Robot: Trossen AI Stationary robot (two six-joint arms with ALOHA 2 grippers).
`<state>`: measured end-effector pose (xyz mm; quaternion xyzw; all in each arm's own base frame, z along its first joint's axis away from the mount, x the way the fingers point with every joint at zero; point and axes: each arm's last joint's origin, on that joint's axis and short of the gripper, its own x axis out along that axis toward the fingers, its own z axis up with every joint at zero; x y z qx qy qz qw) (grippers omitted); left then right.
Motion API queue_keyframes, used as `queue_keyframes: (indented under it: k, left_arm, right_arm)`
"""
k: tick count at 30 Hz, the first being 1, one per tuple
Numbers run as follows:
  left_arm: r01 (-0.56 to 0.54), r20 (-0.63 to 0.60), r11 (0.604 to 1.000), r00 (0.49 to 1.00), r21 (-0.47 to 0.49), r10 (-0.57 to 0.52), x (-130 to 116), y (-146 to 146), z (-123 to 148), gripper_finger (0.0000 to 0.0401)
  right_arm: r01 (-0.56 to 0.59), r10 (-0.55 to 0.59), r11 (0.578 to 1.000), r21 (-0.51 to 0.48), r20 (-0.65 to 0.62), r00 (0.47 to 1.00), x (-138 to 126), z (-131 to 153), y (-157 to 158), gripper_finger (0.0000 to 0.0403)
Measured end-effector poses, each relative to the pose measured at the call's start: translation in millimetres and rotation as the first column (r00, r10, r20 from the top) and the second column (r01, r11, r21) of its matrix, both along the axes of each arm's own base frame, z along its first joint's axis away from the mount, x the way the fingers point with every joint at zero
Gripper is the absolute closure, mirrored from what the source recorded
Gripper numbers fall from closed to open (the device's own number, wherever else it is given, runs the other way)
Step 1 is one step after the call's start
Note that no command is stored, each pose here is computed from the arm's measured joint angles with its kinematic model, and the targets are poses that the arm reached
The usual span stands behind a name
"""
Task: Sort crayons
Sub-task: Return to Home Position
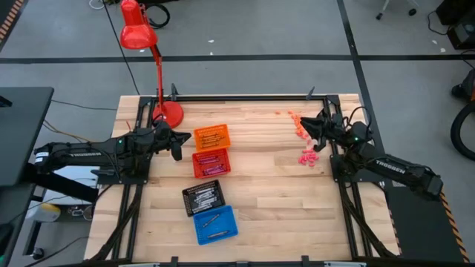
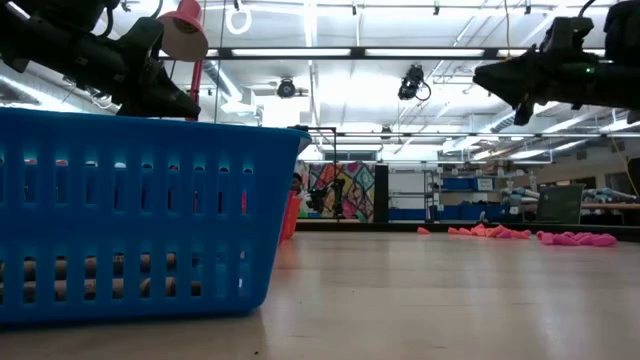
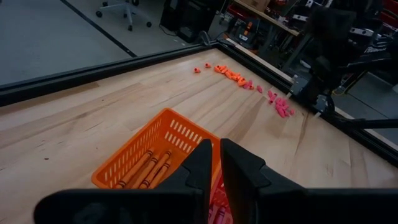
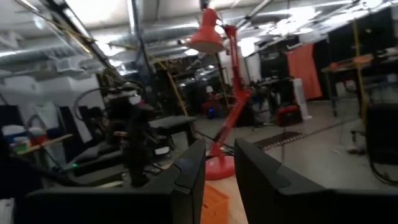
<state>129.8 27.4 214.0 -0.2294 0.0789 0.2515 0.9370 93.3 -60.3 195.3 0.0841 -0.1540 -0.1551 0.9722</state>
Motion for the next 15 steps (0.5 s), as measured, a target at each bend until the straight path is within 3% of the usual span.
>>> queue_keyframes:
  k: [6,11,15]
  left_arm:
    - [0.0,0.0,1.0,1.0,0.0,0.0,0.0,0.0,0.0,0.0358]
    - [0.0,0.0,1.0,1.0,0.0,0.0,0.0,0.0,0.0,0.0358]
    - [0.0,0.0,1.0,1.0,0.0,0.0,0.0,0.0,0.0,0.0358]
  right_arm:
    - [-0.025,0.025,0.999,-0.033,-0.011,1.0,4.2,-0.3,8.4,0.0313]
    - [0.057,-0.054,0.997,0.052,-0.053,0.997,4.5,-7.3,12.3,0.0313]
    - [0.108,-0.103,0.993,0.054,-0.077,0.992,1.5,-10.1,15.4,0.0313]
